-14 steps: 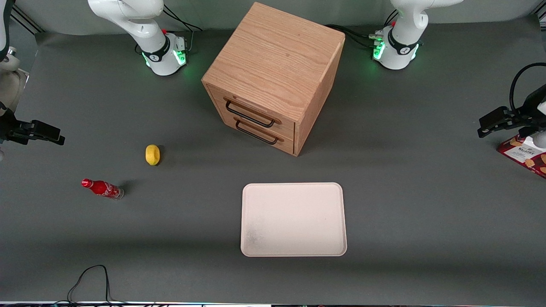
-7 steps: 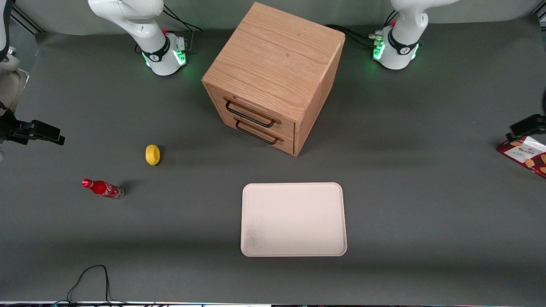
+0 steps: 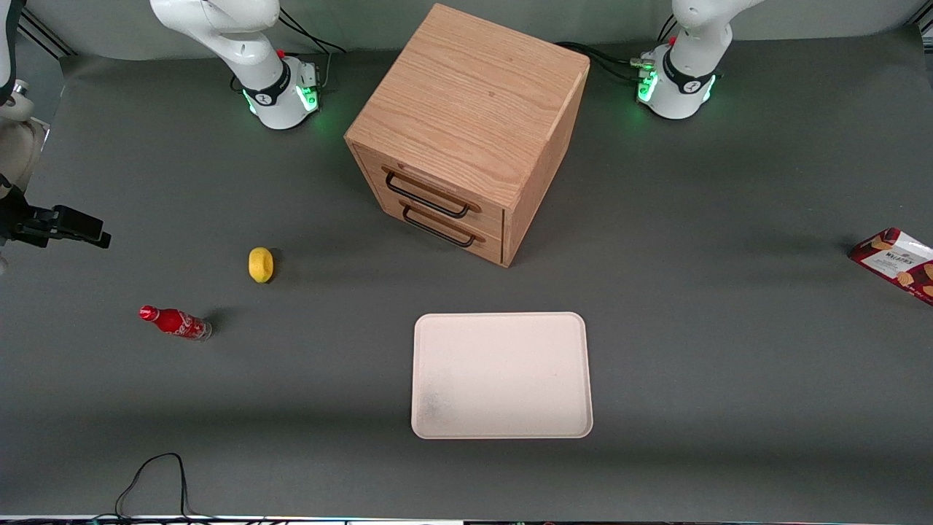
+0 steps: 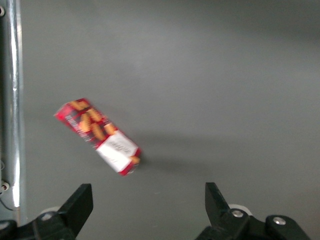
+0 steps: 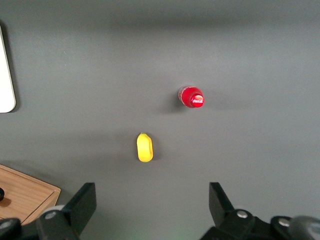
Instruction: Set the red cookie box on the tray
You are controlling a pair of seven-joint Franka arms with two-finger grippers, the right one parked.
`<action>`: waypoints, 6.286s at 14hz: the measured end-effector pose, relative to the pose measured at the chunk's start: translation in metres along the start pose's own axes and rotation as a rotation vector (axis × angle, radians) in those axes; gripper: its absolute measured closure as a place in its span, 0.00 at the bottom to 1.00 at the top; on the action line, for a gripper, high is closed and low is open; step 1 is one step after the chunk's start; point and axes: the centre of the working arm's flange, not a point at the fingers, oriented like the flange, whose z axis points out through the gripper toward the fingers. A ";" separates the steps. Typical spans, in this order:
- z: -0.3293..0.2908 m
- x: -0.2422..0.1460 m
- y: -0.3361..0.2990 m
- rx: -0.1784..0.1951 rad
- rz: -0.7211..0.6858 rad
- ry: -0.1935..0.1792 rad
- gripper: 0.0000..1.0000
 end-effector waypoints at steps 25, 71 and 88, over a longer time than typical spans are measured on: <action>0.165 -0.075 -0.134 -0.035 -0.908 0.061 0.00; -0.074 0.003 -0.003 -0.096 -0.632 0.114 0.98; -0.041 0.033 0.521 -0.094 -0.053 0.025 0.98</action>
